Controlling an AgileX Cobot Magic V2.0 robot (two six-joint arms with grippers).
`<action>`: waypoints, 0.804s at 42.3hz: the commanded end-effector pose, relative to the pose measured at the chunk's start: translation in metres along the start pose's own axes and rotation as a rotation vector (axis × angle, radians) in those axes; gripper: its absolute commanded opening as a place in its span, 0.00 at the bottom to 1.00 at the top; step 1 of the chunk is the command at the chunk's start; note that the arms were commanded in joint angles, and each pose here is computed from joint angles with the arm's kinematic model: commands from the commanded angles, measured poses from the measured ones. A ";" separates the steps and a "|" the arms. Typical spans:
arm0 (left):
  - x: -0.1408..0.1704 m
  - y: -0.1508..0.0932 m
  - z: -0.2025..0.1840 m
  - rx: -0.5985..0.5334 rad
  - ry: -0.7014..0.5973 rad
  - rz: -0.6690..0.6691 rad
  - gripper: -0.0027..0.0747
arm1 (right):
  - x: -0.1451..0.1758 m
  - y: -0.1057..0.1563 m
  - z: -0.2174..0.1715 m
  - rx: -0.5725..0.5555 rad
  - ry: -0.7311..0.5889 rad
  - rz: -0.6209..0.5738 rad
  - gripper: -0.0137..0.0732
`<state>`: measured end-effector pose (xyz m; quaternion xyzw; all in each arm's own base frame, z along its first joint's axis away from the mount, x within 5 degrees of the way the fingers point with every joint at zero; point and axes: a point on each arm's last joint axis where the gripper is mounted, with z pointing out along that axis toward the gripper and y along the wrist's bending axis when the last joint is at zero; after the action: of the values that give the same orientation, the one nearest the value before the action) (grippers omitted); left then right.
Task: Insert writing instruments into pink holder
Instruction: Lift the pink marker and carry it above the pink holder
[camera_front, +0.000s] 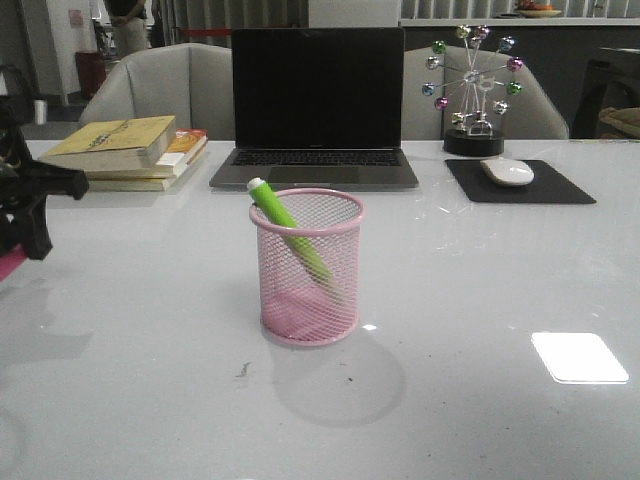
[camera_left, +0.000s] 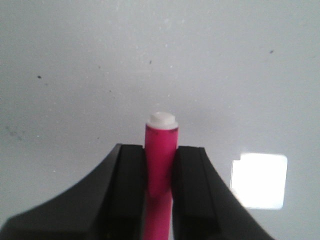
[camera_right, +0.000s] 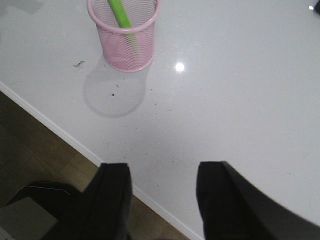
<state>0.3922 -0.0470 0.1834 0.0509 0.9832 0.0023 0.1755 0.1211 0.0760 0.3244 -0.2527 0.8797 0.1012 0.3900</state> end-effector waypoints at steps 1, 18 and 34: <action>-0.009 -0.015 -0.065 0.042 -0.279 0.011 0.15 | -0.011 0.000 -0.007 0.003 -0.087 -0.014 0.65; 0.053 -0.103 -0.194 0.373 -1.066 0.169 0.15 | -0.011 0.000 -0.007 0.003 -0.087 -0.014 0.65; 0.087 -0.186 -0.187 0.673 -1.299 0.294 0.15 | -0.011 0.000 -0.007 0.003 -0.087 -0.014 0.65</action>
<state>0.2322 -0.2109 0.3055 0.2413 0.6773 -0.2676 0.6415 0.1211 0.0760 0.3244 -0.2527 0.8797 0.1012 0.3900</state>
